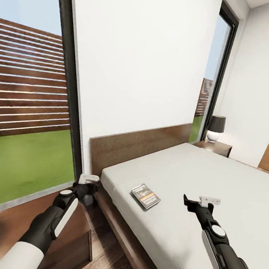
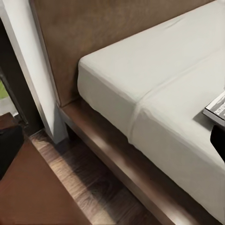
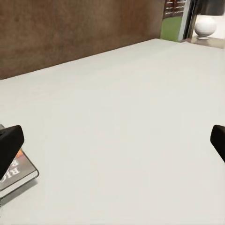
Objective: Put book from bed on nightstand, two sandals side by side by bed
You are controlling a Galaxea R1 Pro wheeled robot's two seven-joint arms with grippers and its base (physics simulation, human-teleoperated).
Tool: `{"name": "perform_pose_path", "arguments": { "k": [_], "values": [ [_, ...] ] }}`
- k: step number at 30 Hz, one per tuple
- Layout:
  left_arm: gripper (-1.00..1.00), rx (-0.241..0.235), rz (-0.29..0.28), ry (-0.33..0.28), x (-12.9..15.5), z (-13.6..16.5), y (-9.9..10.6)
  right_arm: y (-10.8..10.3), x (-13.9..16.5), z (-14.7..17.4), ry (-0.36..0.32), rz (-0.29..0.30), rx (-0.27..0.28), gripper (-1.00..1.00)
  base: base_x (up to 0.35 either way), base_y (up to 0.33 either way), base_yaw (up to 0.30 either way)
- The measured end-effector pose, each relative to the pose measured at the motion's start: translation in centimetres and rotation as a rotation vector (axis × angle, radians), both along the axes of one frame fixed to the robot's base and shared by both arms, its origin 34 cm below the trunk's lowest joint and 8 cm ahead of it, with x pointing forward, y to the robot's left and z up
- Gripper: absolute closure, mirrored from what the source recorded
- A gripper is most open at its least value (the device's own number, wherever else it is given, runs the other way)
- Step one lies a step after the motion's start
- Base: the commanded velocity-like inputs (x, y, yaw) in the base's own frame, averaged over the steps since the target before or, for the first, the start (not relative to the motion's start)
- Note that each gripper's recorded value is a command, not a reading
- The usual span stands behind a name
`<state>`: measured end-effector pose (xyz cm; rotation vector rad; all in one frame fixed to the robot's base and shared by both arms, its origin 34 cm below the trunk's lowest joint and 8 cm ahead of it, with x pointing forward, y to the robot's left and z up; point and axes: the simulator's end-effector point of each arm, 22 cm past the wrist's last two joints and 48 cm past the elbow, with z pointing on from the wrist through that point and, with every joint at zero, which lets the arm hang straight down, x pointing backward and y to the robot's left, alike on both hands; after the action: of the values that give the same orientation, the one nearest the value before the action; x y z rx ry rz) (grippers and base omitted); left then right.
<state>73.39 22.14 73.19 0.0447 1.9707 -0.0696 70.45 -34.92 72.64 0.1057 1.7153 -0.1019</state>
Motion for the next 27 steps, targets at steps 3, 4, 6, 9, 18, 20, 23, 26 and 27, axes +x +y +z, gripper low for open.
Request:
{"name": "perform_pose_path", "arguments": {
  "k": [3,4,6,9,18,20,23,26,27],
  "values": [
    [-1.00,0.005,0.003,-0.016,0.1,0.8,0.5,0.1,0.2,0.4,-0.004,0.004,0.002,-1.00,0.000,0.000,0.000],
    [-1.00,0.005,0.003,-0.021,0.2,1.0,0.5,0.2,0.2,0.5,-0.004,0.004,0.002,-1.00,0.000,0.000,0.000],
    [-1.00,0.004,0.005,-0.032,0.2,1.5,0.5,0.4,0.3,0.5,-0.003,0.012,0.002,-1.00,0.000,0.000,0.000],
    [-1.00,0.006,0.017,-0.048,0.3,2.3,0.7,0.8,0.3,0.4,0.000,0.030,0.004,-1.00,0.000,0.000,0.000],
    [-1.00,-0.003,0.032,-0.099,0.5,4.7,0.9,1.9,0.3,-0.1,0.035,0.077,0.014,-1.00,0.000,0.000,0.000],
    [-1.00,-0.005,0.029,-0.110,0.5,5.2,0.8,2.2,0.3,-0.1,0.040,0.088,0.016,-1.00,0.000,0.000,0.000],
    [-1.00,-0.008,0.022,-0.126,0.5,5.9,0.5,2.5,0.3,0.3,0.042,0.106,0.018,-1.00,0.000,0.000,0.000],
    [-1.00,-0.010,0.016,-0.143,0.5,6.7,0.3,2.9,0.6,1.2,0.034,0.123,0.018,-1.00,0.000,0.000,0.000],
    [-1.00,-0.010,0.015,-0.149,0.5,7.0,0.3,3.0,0.8,1.7,0.029,0.129,0.019,-1.00,0.000,0.000,0.000]
  ]
}}
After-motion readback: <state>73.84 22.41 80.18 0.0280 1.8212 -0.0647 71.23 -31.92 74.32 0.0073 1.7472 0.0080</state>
